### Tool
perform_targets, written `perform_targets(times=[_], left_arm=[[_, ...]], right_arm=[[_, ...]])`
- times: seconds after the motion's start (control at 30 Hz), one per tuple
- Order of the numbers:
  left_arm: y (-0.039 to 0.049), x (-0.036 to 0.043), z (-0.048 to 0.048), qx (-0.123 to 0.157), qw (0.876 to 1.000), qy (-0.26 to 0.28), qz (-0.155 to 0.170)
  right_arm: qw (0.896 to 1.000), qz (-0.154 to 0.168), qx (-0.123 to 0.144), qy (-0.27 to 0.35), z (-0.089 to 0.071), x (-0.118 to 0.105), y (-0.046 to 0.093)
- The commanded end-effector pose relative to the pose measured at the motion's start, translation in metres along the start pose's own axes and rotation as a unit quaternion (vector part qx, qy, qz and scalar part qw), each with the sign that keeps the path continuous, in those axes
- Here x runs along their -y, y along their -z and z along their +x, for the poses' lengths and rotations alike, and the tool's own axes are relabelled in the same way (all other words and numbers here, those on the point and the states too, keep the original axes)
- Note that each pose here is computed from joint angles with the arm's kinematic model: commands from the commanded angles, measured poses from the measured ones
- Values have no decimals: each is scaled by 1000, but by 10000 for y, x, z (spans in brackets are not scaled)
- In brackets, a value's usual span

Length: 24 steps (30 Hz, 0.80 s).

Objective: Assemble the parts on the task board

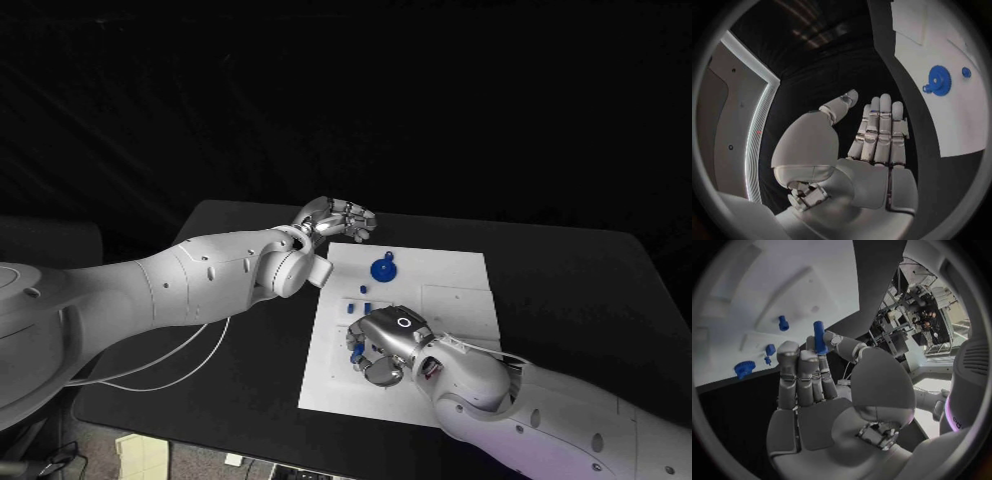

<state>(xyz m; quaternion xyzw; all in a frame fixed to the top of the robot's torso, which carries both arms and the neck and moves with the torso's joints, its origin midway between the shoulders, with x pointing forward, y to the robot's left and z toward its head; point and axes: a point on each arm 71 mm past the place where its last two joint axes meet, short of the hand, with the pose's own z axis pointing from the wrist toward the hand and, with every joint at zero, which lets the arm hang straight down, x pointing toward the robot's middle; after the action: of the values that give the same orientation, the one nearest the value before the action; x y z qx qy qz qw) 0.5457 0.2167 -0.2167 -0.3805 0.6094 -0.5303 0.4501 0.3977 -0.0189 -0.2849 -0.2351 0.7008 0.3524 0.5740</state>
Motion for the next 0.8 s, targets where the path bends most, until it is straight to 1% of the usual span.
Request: perform_targets(times=[0.03,0.3,0.8], left_arm=[[-5,12,19,-6,1000,5,4],[-8,13,31,-8,1000,6,4],[-6,11,25,-8,1000,6,3]], right_arm=[[1000,-8,-7,10,36,-25,-1],[1000,-6,-16,11,95,-13,7],[1000,-3,-20,23,141,10,7]])
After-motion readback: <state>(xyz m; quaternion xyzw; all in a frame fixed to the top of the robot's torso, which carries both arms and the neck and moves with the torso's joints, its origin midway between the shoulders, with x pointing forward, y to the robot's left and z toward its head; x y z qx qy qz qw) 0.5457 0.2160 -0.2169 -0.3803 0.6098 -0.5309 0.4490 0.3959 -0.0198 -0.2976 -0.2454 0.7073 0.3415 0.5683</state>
